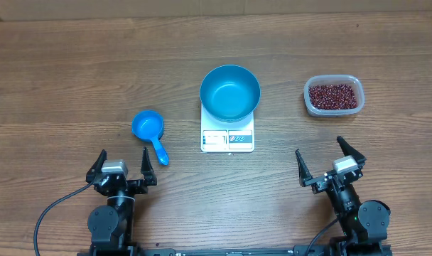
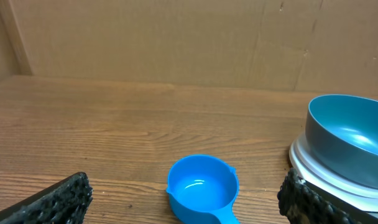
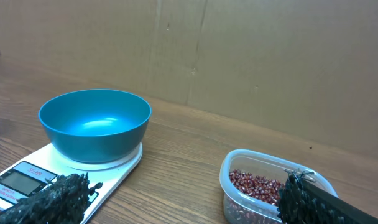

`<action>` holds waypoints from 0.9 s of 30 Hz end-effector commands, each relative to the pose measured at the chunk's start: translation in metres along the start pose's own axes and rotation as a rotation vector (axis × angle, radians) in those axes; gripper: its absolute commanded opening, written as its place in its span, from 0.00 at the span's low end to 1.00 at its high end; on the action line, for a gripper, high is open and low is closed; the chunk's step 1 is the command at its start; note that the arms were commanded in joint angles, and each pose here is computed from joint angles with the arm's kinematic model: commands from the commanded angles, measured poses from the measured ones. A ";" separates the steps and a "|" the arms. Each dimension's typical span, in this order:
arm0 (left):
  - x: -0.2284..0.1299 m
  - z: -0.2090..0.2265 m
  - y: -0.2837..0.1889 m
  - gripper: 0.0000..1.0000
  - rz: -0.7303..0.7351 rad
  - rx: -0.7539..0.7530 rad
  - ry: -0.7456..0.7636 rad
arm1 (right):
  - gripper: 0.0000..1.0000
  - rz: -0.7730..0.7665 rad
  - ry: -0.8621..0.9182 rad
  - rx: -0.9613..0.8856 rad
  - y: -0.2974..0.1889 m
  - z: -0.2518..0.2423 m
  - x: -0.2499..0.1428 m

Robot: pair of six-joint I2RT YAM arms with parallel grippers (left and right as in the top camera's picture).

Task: Scoop item into bowl and weigh 150g on scale

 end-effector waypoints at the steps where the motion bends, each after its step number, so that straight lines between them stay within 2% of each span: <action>1: 0.001 0.000 0.000 1.00 -0.010 -0.001 0.022 | 1.00 0.001 -0.001 -0.016 0.000 -0.002 -0.003; 9: 0.012 -0.007 -0.001 0.99 -0.060 -0.045 0.007 | 1.00 0.001 -0.001 -0.016 0.000 -0.002 -0.003; 16: 0.014 -0.041 -0.008 1.00 -0.004 -0.274 -0.118 | 1.00 0.001 -0.001 -0.017 0.000 -0.002 -0.003; 21: 0.037 -0.048 -0.017 1.00 0.027 -0.268 -0.145 | 1.00 0.001 -0.001 -0.017 0.000 -0.002 -0.003; 27: 0.085 -0.066 -0.019 1.00 0.079 -0.279 -0.133 | 1.00 0.001 -0.001 -0.016 0.000 -0.002 -0.003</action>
Point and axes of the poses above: each gripper's point midway between its finger pads, its own y axis out along the fingers, its own z axis along the line the jaws close on, x = y × z, the point moved 3 cm from there along -y, back along the fingers, and after that the axes turned 12 degrees about -y, right-handed, at the moved point
